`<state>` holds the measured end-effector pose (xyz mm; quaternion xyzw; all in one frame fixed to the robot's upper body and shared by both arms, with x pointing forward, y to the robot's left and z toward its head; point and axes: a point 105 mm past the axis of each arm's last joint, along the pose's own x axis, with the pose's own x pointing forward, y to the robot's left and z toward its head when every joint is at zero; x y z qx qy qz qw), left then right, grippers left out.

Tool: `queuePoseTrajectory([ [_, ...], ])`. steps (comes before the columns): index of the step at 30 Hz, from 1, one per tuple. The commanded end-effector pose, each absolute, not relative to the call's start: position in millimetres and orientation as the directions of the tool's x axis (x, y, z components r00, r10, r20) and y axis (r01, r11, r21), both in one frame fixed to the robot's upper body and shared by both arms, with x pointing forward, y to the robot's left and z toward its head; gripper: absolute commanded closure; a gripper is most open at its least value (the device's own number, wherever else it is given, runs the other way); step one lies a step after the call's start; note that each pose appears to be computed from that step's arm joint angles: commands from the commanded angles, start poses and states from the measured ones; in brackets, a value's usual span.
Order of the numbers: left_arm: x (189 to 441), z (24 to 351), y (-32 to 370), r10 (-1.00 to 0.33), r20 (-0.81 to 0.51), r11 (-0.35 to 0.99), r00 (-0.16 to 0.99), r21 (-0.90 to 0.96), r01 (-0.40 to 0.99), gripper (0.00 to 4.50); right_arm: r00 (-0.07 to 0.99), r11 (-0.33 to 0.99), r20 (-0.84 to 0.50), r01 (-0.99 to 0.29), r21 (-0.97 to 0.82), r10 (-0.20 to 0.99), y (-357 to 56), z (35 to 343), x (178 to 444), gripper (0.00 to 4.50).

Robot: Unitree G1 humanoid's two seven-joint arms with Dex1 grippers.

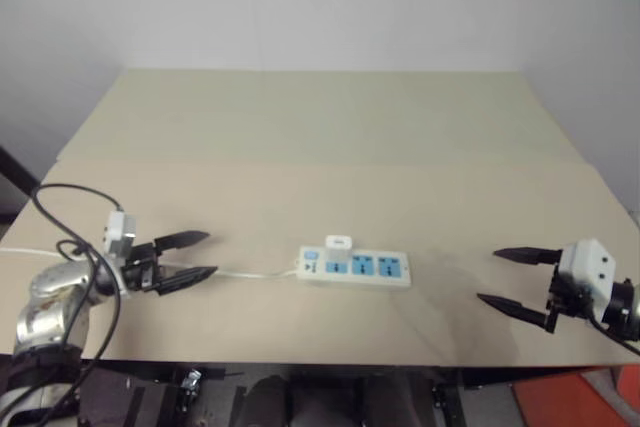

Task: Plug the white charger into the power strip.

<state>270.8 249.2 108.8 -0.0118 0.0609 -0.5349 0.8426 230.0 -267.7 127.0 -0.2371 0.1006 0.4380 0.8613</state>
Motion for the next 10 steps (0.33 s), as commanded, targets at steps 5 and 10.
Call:
queuePoseTrajectory([
  [5, 273.0, 114.8, 249.8, -0.903, -0.085, 0.425, 0.421, -0.037, 0.904, 0.04, 0.643, 0.546, -0.390, -0.766, -0.340, 0.659, -272.6, 140.1, 232.4, 0.00],
  [10, 274.2, 115.0, 253.6, -0.893, -0.094, 0.444, 0.440, -0.032, 0.895, 0.04, 0.657, 0.576, -0.378, -0.754, -0.315, 0.653, -273.1, 140.5, 232.1, 0.00],
])
